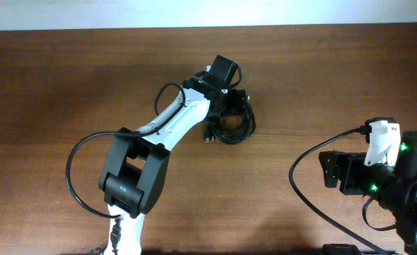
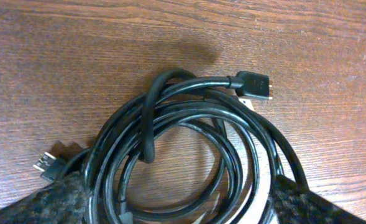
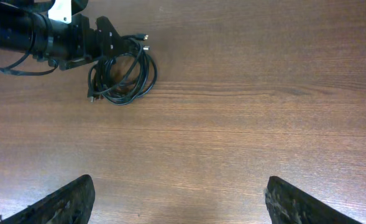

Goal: Untangle cables
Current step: 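Lower the left gripper and grasp a loop of the black cable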

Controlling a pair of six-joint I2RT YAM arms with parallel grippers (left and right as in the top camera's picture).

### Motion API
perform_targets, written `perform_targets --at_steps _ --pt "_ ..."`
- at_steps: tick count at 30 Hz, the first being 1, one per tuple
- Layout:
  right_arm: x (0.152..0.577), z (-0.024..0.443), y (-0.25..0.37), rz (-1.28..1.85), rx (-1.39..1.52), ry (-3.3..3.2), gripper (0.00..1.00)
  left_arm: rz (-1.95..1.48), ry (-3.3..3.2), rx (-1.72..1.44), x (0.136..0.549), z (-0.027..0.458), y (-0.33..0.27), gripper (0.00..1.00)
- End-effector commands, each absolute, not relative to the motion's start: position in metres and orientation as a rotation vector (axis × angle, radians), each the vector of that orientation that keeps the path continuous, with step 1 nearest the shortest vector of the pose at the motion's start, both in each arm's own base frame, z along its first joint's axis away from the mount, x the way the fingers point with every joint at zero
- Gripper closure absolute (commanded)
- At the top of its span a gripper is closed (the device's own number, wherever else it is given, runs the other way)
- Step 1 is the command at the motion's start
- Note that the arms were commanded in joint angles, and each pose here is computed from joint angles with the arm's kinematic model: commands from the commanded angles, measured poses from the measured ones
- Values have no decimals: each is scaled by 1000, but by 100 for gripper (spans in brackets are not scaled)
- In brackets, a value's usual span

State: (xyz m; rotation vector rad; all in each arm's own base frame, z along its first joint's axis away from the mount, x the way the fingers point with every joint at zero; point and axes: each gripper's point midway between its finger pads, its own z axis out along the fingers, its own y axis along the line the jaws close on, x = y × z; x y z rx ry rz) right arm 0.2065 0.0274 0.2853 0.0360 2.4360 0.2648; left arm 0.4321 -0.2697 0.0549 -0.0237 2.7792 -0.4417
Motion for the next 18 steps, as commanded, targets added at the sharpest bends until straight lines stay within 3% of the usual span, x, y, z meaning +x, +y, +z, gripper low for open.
perform_targets --at_steps 1,5,18 --pt "206 292 27 250 18 2416 12 -435 2758 -1 438 58 -271 30" --pt "205 291 27 251 18 2423 12 -394 2747 13 441 58 -267 25" --pt "204 291 27 250 19 2424 13 -330 2785 6 442 28 -262 30"
